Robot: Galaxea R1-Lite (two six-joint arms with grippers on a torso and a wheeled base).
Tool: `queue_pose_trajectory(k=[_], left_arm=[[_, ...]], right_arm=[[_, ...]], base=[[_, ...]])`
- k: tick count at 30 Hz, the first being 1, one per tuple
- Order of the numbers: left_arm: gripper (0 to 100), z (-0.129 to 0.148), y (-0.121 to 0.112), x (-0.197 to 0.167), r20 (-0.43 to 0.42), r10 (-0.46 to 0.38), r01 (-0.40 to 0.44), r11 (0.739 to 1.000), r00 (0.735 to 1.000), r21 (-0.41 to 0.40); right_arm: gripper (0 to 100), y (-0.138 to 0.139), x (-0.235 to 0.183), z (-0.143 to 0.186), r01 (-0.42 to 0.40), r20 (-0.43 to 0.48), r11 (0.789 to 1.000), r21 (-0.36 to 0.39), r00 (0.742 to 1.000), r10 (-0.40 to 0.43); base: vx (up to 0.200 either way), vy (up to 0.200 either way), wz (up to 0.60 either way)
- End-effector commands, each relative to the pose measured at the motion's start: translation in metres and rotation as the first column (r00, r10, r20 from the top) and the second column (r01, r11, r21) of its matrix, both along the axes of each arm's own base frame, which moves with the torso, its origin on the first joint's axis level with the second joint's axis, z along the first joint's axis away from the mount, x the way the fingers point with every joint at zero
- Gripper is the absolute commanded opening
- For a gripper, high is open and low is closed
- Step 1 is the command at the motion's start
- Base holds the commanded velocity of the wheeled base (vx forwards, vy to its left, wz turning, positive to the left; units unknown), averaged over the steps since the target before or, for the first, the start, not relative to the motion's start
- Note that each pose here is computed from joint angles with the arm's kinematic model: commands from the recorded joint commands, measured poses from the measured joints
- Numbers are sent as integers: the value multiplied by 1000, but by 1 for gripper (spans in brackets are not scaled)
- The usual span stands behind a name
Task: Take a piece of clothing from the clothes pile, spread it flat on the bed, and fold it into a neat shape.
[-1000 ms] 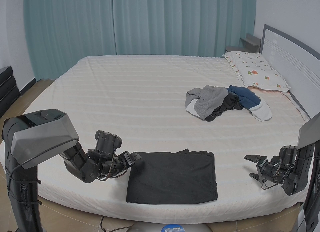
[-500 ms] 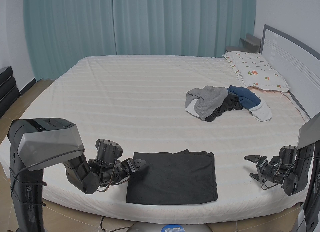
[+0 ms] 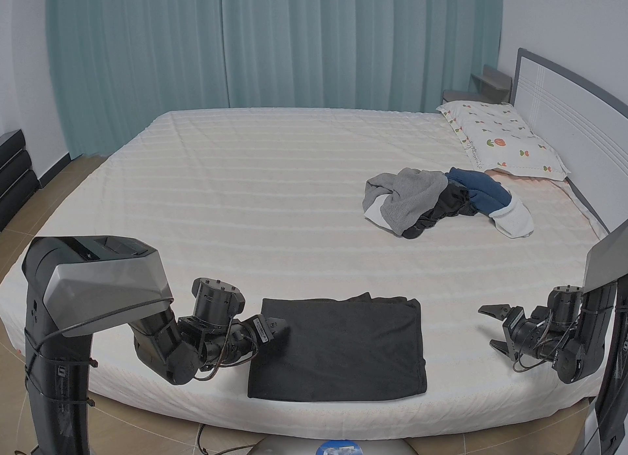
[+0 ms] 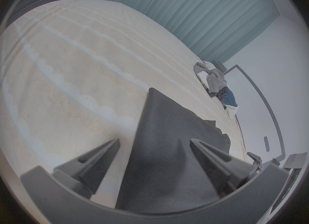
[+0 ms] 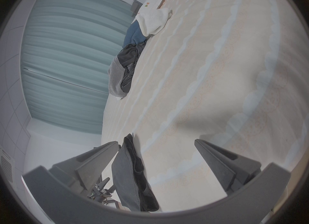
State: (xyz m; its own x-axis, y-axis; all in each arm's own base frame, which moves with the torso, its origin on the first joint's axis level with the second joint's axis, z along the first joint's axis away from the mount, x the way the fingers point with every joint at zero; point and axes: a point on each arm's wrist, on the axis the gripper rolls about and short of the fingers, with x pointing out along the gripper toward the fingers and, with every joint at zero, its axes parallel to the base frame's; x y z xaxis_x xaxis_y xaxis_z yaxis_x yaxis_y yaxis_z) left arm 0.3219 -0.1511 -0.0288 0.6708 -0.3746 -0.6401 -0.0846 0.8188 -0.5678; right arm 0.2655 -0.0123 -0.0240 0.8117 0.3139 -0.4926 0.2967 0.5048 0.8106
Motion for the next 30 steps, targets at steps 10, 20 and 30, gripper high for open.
queue_pose_trajectory(k=[10, 20, 30], left_arm=[[0, -1, 1, -1, -2, 14, -14, 1000, 1000, 6], [0, 1, 2, -1, 5, 36, -37, 999, 999, 26], [0, 1, 2, -1, 1, 44, -44, 999, 999, 27]], right_arm=[[100, 0, 1, 1, -1, 10, 1000, 0, 1000, 1], [100, 0, 1, 1, -1, 10, 1000, 0, 1000, 1], [100, 0, 1, 1, -1, 10, 1000, 0, 1000, 1]], base=[[0, 0, 0], [0, 0, 0], [0, 20, 0]])
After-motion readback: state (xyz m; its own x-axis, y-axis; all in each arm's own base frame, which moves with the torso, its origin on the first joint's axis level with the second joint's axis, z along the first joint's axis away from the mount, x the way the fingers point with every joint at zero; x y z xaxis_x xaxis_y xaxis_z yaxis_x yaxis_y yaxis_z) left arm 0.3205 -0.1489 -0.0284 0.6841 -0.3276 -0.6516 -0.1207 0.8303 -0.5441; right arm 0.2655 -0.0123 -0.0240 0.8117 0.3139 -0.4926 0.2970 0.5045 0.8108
